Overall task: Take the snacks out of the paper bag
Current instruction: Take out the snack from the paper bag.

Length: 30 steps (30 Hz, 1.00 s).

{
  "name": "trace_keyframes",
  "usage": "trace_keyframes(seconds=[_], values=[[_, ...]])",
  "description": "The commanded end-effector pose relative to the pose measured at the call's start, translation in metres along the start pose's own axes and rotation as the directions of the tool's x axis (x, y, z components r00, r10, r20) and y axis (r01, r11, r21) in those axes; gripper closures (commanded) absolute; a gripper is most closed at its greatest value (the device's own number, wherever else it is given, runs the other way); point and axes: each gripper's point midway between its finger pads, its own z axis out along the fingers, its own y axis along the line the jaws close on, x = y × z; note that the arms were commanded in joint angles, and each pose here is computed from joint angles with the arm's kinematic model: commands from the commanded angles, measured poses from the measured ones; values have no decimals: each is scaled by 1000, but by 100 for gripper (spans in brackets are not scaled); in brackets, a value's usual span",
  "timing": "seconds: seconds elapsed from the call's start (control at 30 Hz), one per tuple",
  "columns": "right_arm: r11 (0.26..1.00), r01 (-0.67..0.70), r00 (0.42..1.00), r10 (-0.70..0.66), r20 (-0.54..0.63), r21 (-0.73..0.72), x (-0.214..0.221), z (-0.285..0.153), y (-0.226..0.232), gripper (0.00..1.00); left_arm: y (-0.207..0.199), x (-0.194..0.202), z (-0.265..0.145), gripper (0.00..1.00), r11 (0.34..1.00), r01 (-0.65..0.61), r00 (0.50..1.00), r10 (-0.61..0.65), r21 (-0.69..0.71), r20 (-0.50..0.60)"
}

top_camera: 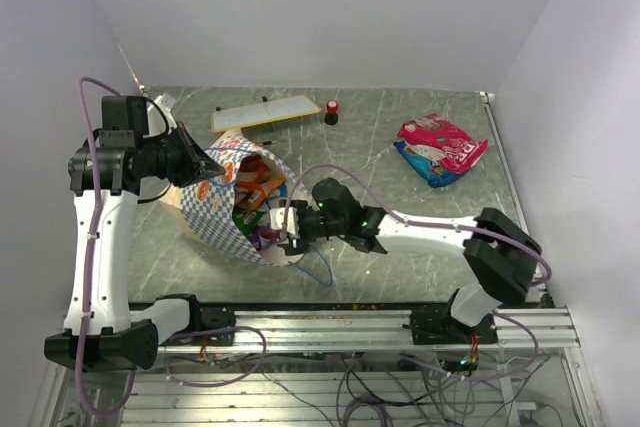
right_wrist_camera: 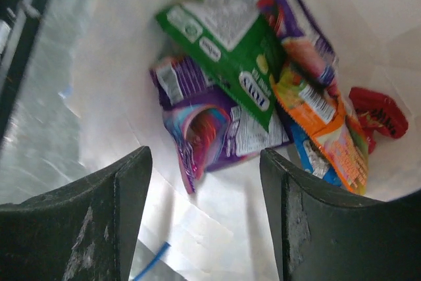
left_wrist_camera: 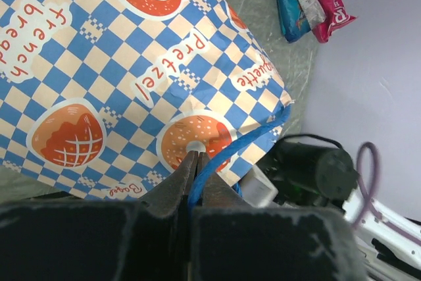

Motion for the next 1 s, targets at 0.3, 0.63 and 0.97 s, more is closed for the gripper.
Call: trace_keyframes(seconds=[0.3, 0.63, 0.97], values=[[970, 223, 967, -233, -105, -100, 51, 43, 5, 33, -1, -2, -10, 93, 995, -91, 996, 90, -31, -22], [981, 192, 979, -191, -71, 12, 47, 77, 4, 35, -1, -3, -4, 93, 997, -68, 997, 67, -21, -33], [971, 154, 988, -146, -59, 183, 29, 60, -17, 81, -1, 1, -11, 93, 998, -49, 999, 49, -25, -1]])
